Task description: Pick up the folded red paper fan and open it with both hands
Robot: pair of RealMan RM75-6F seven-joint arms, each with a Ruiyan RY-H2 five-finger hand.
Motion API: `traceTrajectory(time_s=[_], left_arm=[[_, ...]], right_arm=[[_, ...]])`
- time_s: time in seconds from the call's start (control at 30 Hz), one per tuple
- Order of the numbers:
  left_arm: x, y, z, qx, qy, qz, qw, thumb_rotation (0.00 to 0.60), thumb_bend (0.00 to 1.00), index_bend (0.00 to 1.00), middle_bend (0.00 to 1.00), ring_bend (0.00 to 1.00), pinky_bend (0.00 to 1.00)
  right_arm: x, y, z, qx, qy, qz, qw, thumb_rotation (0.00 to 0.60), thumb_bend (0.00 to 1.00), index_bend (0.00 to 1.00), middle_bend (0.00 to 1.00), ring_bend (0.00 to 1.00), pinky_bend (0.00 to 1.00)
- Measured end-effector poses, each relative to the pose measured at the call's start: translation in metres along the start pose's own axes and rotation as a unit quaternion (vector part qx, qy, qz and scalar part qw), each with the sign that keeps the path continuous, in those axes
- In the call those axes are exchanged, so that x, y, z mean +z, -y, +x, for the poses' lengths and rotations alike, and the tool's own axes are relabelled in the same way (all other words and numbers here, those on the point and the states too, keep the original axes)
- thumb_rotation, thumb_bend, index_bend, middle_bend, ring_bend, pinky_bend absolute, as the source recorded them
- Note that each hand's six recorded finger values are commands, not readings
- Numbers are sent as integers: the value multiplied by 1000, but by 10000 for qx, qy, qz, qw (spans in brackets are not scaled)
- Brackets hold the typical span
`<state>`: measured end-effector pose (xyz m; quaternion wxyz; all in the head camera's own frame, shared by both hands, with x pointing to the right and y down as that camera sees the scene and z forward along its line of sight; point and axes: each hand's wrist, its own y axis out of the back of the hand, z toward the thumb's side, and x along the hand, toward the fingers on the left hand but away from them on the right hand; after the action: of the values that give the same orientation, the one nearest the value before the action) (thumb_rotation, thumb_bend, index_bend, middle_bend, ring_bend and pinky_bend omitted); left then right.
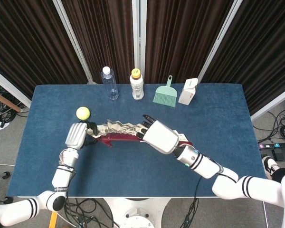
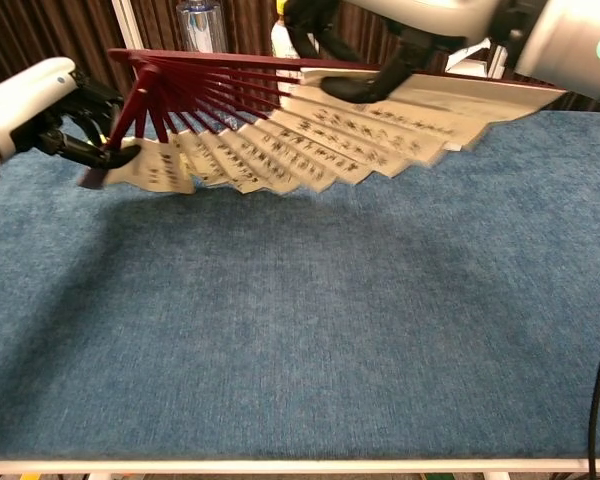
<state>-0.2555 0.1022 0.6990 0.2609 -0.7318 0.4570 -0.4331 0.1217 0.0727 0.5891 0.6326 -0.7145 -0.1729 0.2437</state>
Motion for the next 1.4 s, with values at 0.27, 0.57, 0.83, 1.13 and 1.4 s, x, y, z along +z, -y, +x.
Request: traceTrajectory(time_s=[0.27,0.57,0.83,1.13,1.4], left_arm=[[5,-21,-8,388,-297,1009,9937,600,378,652,633,480,457],[11,-29,-2,980,-245,1512,9833,600,369,636,620,479,457],[11,-13,5,1041,-181,1807,9778,600,310,513,548,473,455],[17,19,7,763,29,2077,9752,600,32,177,144,88,267],[22,25,1,693,355,2134,9739,600,0,89,3,5,165]], right_arm=[[1,-11,32,-111,229,610,9978,600,1000,809,713,432,191],[-1,-14,49,-151,181,1282,9915,600,1000,806,713,425,155],[-11,6,61,70,224,1646,9861,600,995,614,651,325,83],[-22,33,81,718,680,1584,9824,600,141,0,53,0,0],[-19,55,105,1334,1235,1204,9759,600,0,0,0,0,0]])
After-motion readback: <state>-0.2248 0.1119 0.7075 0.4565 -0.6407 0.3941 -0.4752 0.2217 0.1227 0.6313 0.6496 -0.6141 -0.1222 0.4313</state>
